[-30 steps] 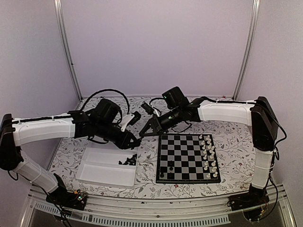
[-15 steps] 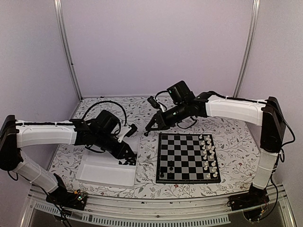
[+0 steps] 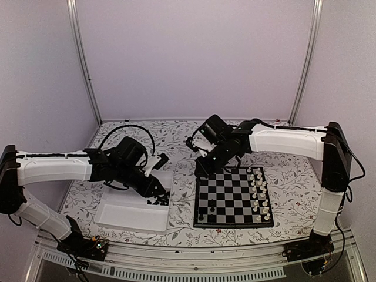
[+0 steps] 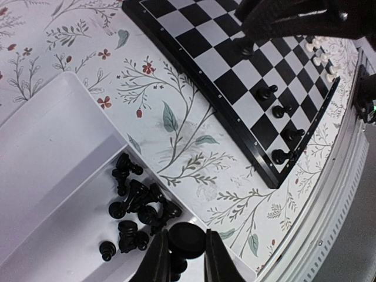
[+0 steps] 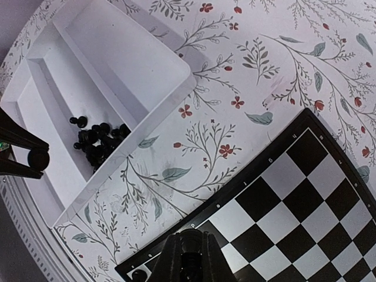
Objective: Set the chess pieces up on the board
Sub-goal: Place the chess piece on the chessboard.
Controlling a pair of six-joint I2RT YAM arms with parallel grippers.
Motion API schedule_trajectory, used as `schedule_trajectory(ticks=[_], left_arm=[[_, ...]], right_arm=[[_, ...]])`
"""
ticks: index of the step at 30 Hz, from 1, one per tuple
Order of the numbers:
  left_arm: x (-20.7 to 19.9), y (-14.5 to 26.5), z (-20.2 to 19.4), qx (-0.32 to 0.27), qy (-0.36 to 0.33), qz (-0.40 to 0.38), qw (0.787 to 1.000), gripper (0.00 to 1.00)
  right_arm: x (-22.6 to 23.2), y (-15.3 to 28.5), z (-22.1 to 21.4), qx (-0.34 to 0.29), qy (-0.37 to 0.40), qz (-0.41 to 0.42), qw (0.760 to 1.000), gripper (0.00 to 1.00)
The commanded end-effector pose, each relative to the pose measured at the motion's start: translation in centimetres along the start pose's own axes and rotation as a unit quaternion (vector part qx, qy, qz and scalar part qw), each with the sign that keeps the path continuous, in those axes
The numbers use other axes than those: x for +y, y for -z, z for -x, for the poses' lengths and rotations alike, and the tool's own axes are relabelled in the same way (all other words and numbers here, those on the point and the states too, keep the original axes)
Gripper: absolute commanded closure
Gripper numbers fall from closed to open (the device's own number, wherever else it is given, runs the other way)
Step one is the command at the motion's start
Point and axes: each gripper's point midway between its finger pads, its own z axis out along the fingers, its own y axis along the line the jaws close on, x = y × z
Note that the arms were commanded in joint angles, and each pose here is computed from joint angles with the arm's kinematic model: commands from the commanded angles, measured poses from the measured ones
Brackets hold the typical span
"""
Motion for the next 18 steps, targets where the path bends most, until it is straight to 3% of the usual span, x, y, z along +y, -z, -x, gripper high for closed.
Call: schedule_trajectory(ticks=[1,18], left_arm=[[0.0,0.3,1.4,-0.017,-0.005,0.003,1.000,0.97],[0.0,0.1,1.4,-0.015,0.003,0.000,1.000,0.97]], right_arm=[[-1.6,-2.1,-3.2,0.047,0.014,-0.049,0.998,1.00],[-0.8,-4.7,-6.1,0.079,0.035,-0.044,0.995,0.99]])
